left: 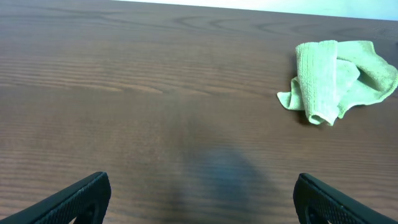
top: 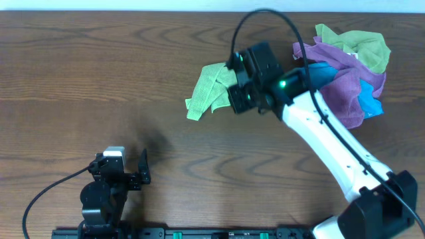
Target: Fold the cloth
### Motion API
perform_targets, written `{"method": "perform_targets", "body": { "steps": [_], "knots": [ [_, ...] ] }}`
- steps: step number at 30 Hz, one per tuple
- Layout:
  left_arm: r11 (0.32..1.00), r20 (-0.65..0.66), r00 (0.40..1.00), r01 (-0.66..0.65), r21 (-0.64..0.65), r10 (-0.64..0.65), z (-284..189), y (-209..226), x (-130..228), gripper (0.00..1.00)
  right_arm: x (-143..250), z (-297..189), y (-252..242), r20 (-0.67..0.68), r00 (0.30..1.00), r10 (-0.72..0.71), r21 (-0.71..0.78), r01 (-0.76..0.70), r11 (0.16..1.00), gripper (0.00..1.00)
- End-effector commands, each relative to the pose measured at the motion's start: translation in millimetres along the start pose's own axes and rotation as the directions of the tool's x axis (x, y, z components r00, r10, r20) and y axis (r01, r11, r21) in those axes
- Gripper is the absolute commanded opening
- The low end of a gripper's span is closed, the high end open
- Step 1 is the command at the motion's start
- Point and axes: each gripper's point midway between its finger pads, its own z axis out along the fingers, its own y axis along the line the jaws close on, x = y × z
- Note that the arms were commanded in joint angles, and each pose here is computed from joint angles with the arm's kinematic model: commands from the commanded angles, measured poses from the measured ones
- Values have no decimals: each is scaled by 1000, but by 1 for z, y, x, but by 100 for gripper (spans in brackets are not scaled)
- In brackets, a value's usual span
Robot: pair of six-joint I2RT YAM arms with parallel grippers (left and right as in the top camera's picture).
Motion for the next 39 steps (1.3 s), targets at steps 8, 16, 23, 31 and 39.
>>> {"method": "perform_targets", "body": {
  "steps": [8,16,23,31,39],
  "knots": [
    [873,-163,943,331,359,-291,-11,-67,11,95,82,47,7,-180,979,96,-66,-109,992,33],
    [782,-227,862,507,363,-454,-14,-73,5,96,99,52,7,-224,969,101,-75,-120,990,34],
    [764,-207,858,512,391,-470,-15,-76,-5,95,101,52,8,-231,968,102,-75,-122,990,33],
    [768,-118,884,454,453,-453,-15,-79,-32,96,71,42,-14,-126,973,194,-108,-208,972,34],
    [857,-196,934,354,375,-300,14,-78,-45,96,40,-4,-57,34,948,317,-145,-309,940,44]
  ]
}}
